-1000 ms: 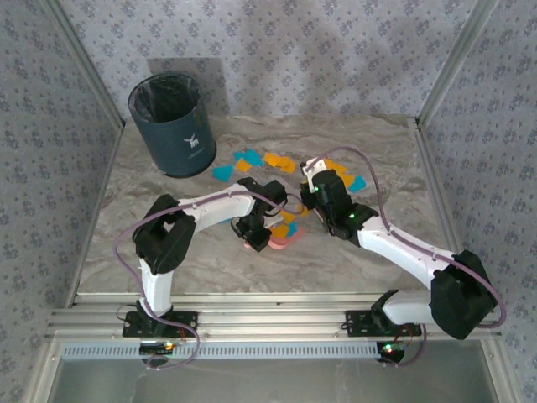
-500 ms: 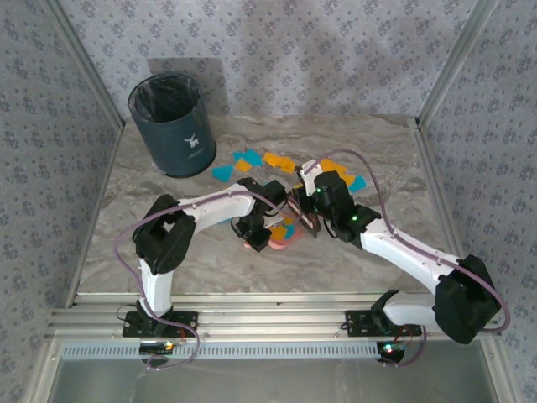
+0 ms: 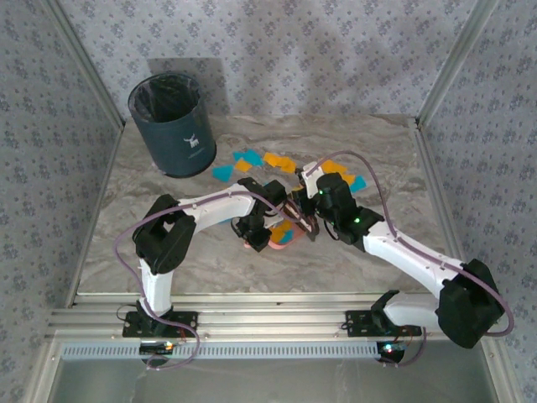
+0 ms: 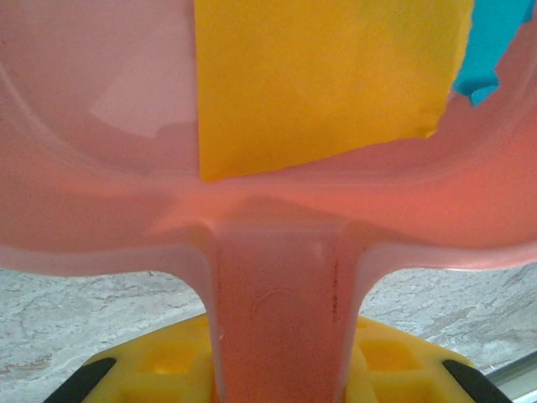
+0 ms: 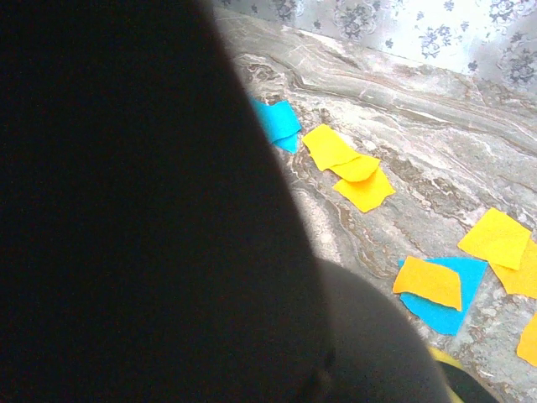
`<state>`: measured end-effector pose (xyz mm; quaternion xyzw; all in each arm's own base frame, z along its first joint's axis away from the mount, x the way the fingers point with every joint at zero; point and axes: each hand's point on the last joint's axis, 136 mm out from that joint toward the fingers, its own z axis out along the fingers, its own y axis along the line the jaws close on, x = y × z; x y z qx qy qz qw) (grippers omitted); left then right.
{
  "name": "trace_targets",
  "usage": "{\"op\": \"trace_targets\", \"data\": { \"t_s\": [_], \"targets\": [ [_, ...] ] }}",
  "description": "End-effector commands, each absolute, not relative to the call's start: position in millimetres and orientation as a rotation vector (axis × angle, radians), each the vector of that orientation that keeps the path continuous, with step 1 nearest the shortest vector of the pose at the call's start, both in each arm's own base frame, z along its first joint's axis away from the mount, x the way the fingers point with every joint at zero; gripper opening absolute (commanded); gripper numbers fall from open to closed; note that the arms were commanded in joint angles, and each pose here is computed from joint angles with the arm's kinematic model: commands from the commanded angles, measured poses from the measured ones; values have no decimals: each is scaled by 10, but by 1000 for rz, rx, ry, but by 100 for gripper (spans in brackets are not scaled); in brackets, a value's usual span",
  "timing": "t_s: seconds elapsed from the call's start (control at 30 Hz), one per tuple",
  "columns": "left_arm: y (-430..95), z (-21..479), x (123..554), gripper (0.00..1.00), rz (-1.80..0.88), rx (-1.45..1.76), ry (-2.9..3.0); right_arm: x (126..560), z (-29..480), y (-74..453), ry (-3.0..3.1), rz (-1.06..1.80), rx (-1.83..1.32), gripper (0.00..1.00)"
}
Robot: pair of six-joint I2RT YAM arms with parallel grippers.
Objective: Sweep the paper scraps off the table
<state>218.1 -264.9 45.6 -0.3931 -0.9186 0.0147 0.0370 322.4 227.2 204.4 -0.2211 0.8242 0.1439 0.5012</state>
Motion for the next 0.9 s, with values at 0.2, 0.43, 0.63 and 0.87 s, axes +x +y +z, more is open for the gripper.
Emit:
{"op": "trace_targets", "data": {
  "t_s": [0.2, 0.43, 0.63, 0.87],
  "targets": [
    [-2666, 551, 2204, 0, 56, -1253, -2858, 3158, 2294, 2047, 1941, 354, -393, 0],
    [-2661, 683, 2301, 0, 48, -1289, -2946, 3116, 2536, 1830, 1891, 326, -305, 0],
    [-2650, 796, 2365, 0, 50, -1303, -3007, 3071, 2570, 1465, 1890, 215, -179, 0],
    [-2664, 1032, 2438, 0, 164, -1281, -3089, 3021, 2477, 1124, 1906, 154, -93, 0]
  ]
}}
